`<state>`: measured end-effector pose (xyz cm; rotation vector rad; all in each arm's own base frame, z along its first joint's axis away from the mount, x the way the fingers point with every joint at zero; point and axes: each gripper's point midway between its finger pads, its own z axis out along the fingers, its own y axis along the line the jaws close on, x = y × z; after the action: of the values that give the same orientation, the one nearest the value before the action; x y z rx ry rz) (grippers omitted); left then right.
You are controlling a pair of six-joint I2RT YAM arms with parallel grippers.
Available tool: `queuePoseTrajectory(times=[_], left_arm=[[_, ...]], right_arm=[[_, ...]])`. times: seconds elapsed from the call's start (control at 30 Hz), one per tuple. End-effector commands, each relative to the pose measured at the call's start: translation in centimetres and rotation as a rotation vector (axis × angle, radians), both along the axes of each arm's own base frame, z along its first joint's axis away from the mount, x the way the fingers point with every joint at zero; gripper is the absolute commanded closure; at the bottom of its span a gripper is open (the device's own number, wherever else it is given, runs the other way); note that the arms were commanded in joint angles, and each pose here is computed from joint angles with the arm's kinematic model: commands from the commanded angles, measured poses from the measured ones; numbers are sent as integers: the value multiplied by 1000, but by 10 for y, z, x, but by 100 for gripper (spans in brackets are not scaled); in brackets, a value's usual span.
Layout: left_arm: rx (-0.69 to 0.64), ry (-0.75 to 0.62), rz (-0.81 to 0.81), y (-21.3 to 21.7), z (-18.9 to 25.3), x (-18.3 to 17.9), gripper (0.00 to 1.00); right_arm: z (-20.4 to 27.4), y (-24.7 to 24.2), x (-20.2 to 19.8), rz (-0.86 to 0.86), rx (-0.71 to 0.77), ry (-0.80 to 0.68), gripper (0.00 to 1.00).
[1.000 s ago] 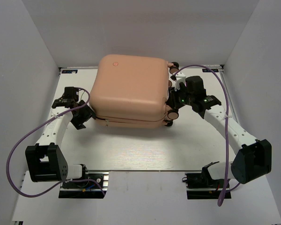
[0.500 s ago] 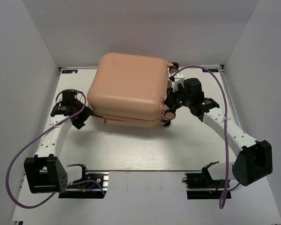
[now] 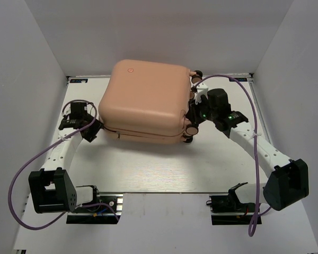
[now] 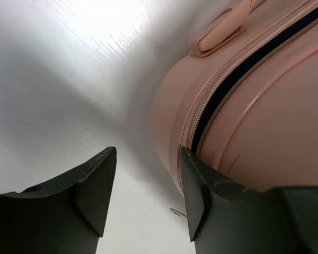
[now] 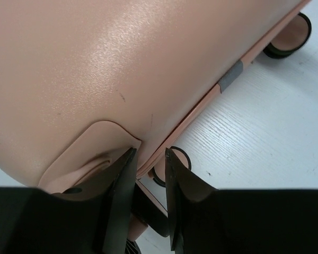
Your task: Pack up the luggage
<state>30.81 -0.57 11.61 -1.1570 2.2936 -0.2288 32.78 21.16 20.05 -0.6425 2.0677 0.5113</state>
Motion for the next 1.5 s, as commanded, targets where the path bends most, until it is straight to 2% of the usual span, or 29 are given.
queuePoseTrajectory(times=[0.0, 0.1, 0.2, 0.3, 0.33, 0.37, 0.4, 0.5, 0.53, 0.57, 0.6, 0.63, 0.67, 0.7, 0.73, 0.77, 0.8, 0.83, 0.87, 0.97, 1.0, 1.07, 1.1, 1.13, 1.17, 1.2, 1.23, 1.33, 1.47], left_arm=[[-4, 24, -14, -9, -32, 6, 38], [13, 29, -50, -18, -44, 12, 38], [14, 59, -68, -25, -55, 16, 47], [15, 118, -88, -30, -73, 15, 72], [17, 123, -98, -33, -75, 16, 94], [15, 120, -105, -34, -72, 20, 100], [15, 153, -110, -35, -77, 16, 100], [44, 138, -120, -33, -67, 16, 100], [48, 128, -120, -31, -61, 18, 98], [80, 155, -111, -25, -56, 8, 91], [101, 133, -113, -21, -42, 12, 79], [134, 108, -114, -16, -28, 18, 31], [154, 122, -118, -12, -19, 12, 11], [183, 92, -150, -9, 9, 18, 0], [216, 129, -144, -3, 16, 9, 0], [248, 160, -151, 0, 24, 0, 0], [264, 95, -151, -1, 53, 11, 0], [296, 132, -163, 2, 57, 1, 0], [313, 121, -162, 2, 66, -1, 0], [322, 77, -294, -32, 92, -8, 0], [318, 56, -407, -65, 94, -15, 0], [318, 17, -486, -94, 102, -18, 0], [323, 0, -627, -138, 101, -32, 0], [323, -51, -658, -155, 118, -32, 0], [343, -20, -736, -189, 104, -39, 0], [345, -43, -847, -227, 105, -62, 0], [333, -86, -852, -243, 119, -63, 0], [278, -157, -902, -313, 123, -75, 0], [269, -271, -898, -367, 136, -81, 0]], right_arm=[[-11, 9, -22, 127, -24, 32, 65], [-11, 18, -28, 210, -15, 40, 64], [-8, 29, -37, 301, 14, 66, 64], [0, 43, -38, 360, 66, 67, 64], [5, 49, -34, 352, 98, 59, 64], [10, 50, -29, 339, 108, 44, 64], [32, 55, -19, 330, 134, -16, 64], [49, 35, 12, 141, 55, -62, 57], [52, 19, 23, 41, 18, -78, 48], [59, 1, 35, -71, -30, -111, 43], [54, -9, 32, -105, -71, -86, 38], [67, -31, 35, -211, -117, -129, 27], [69, -52, 34, -291, -178, -136, 24], [73, -65, 29, -330, -205, -144, 13], [83, -77, 24, -377, -214, -170, 10], [79, -106, 23, -508, -291, -176, 10], [85, -120, 19, -566, -292, -187, 10], [81, -137, 11, -647, -331, -161, 10], [84, -146, 6, -683, -336, -158, 10], [59, -167, -10, -751, -364, -54, 10], [53, -174, -12, -805, -331, -19, 10], [34, -186, -21, -834, -353, 38, 10], [32, -194, -25, -897, -330, 52, 10], [21, -200, -31, -919, -343, 73, 10], [10, -208, -38, -962, -344, 104, 10], [11, -215, -45, -1007, -323, 99, 10], [-6, -224, -53, -1036, -346, 131, 10], [-10, -234, -64, -1101, -291, 116, 10], [-19, -242, -79, -1124, -281, 130, 10]])
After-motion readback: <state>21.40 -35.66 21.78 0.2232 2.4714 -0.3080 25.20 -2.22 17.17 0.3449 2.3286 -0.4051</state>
